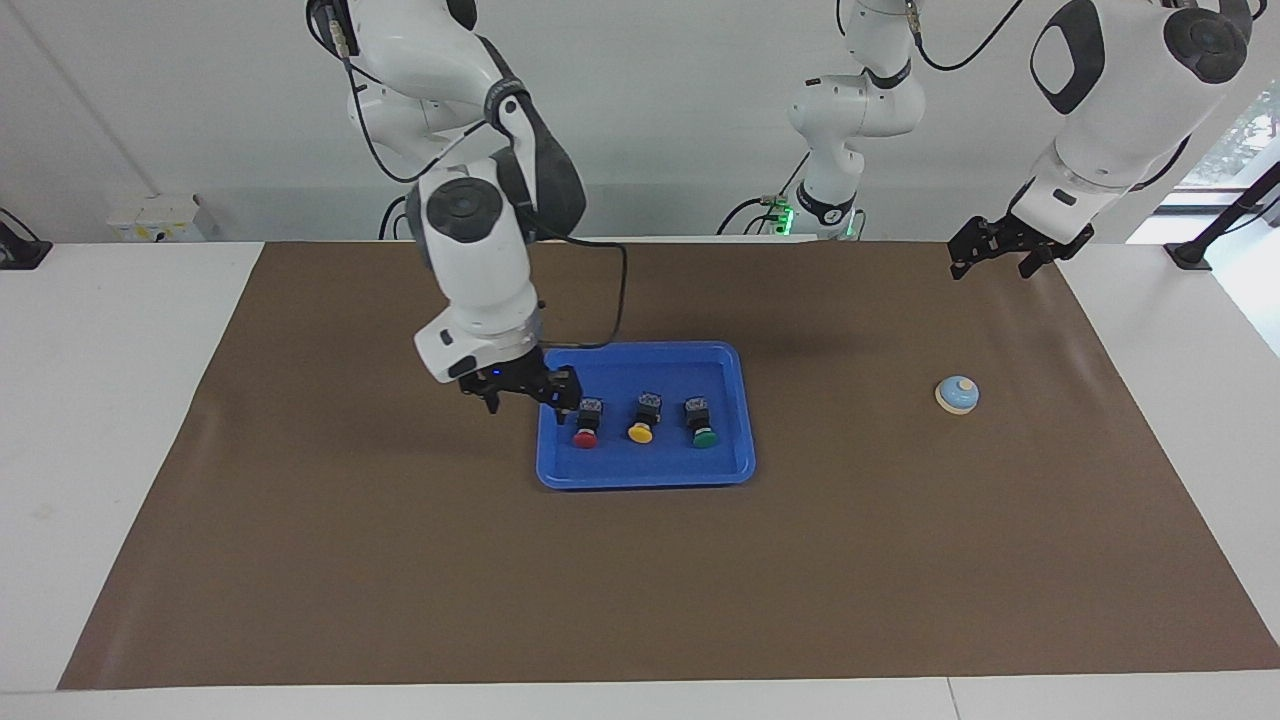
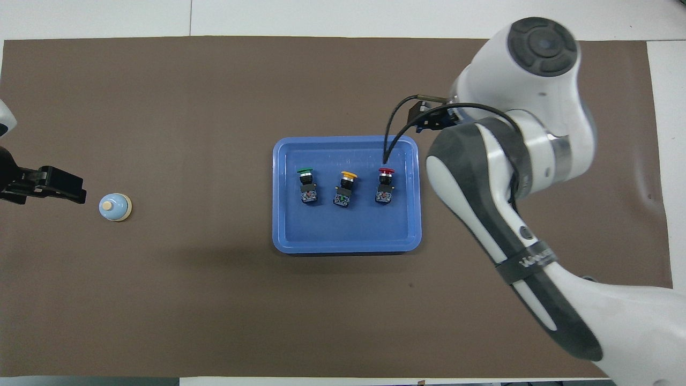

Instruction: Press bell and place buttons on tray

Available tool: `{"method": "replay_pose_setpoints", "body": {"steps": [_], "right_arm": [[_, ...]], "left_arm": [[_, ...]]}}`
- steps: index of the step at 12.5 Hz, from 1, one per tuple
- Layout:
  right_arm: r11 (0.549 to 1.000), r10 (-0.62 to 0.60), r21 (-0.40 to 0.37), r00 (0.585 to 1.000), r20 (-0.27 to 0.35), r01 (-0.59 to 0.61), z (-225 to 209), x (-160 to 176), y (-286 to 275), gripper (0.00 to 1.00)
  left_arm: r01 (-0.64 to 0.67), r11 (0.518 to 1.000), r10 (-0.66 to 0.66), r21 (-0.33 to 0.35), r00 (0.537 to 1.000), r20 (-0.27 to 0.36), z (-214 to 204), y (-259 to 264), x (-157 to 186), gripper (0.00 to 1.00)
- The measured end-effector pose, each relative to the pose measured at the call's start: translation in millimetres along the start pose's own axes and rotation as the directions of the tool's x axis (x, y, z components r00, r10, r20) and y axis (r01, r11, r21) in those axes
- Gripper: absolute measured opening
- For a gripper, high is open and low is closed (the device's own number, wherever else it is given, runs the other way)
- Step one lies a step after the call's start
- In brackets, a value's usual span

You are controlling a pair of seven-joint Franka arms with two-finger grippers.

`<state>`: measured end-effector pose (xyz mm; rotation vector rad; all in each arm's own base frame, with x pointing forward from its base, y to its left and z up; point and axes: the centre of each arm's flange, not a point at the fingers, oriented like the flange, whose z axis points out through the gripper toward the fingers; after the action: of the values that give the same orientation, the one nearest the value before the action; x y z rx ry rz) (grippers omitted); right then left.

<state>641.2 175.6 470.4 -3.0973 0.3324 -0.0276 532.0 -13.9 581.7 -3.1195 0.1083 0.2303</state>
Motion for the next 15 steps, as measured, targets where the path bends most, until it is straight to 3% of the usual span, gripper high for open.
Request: {"method": "replay_pose_setpoints", "body": {"steps": [4,8,12,15], "right_arm": [[0.996,-0.089,-0.023,0.992,0.087,0.092,-28,16,101,1.00],[0.992,-0.123,-0.014,0.986,0.112,0.125,-73,7,172,1.00],[0.992,-0.124,-0.015,0.983,0.137,0.127,-120,-44,187,1.00],[0.993,-0.116,-0.015,0.984,0.139,0.119,-120,-50,192,1.00]], "left_arm": [[0.000,1.000,0.000,0.000,1.000,0.000,0,0,0,1.00],[0.000,1.000,0.000,0.000,1.000,0.000,0,0,0,1.00],[0.000,1.000,0.000,0.000,1.000,0.000,0,0,0,1.00],[0.000,1.000,0.000,0.000,1.000,-0.003,0,0,0,1.00]]}}
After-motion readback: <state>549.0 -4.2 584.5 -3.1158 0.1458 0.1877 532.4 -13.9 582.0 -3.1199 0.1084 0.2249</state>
